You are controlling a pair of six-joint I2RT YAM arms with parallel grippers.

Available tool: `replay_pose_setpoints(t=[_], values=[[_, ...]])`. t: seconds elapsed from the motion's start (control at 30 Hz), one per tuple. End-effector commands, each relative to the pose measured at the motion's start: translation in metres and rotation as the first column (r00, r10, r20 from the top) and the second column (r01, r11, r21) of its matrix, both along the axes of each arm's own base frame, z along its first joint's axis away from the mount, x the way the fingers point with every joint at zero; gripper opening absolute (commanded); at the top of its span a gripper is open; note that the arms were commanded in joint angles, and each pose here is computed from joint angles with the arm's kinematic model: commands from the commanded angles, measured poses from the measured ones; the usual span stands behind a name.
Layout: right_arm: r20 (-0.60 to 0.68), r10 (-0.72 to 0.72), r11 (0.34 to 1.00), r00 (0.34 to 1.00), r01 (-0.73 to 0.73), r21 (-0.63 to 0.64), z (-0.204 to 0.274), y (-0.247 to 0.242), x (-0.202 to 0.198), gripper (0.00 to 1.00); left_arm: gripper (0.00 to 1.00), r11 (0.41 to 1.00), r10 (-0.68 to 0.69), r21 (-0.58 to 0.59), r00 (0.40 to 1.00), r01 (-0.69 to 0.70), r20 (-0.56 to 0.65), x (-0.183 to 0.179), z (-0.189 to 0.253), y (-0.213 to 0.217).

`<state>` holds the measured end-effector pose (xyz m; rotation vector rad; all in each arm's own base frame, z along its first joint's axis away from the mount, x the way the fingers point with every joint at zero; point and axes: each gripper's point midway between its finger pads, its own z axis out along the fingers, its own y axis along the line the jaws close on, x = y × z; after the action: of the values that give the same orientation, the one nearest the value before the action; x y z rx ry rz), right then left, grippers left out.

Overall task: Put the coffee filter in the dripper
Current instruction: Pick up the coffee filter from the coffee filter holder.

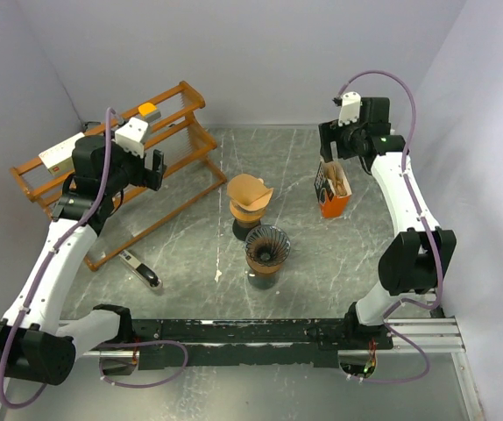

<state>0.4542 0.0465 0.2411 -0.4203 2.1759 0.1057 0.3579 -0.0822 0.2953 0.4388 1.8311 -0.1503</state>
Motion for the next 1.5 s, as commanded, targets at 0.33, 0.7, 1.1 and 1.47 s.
replay_pose_setpoints(t=[0.33, 0.7, 1.1, 1.47], values=[[0.012, 0.0, 0.993, 1.0, 0.001, -0.116, -0.006, -0.002, -0.006, 0.57, 0.99, 0.998, -0.047, -0.035, 0.998, 0.049, 0.052, -0.005, 0.014, -0.005], [0.018, -0.021, 0.995, 1.0, 0.022, -0.099, -0.004, -0.003, -0.009, 0.57, 0.99, 0.998, -0.048, -0.029, 0.997, 0.049, 0.059, -0.008, 0.015, -0.004], [0.047, -0.038, 0.995, 0.998, 0.042, -0.093, 0.001, -0.005, -0.013, 0.65, 0.99, 0.999, -0.042, -0.02, 0.997, 0.043, 0.062, -0.007, 0.016, -0.002], [0.033, -0.042, 0.995, 0.999, 0.045, -0.093, -0.005, -0.005, -0.012, 0.68, 0.99, 0.999, -0.042, -0.02, 0.997, 0.043, 0.057, -0.006, 0.014, -0.002]])
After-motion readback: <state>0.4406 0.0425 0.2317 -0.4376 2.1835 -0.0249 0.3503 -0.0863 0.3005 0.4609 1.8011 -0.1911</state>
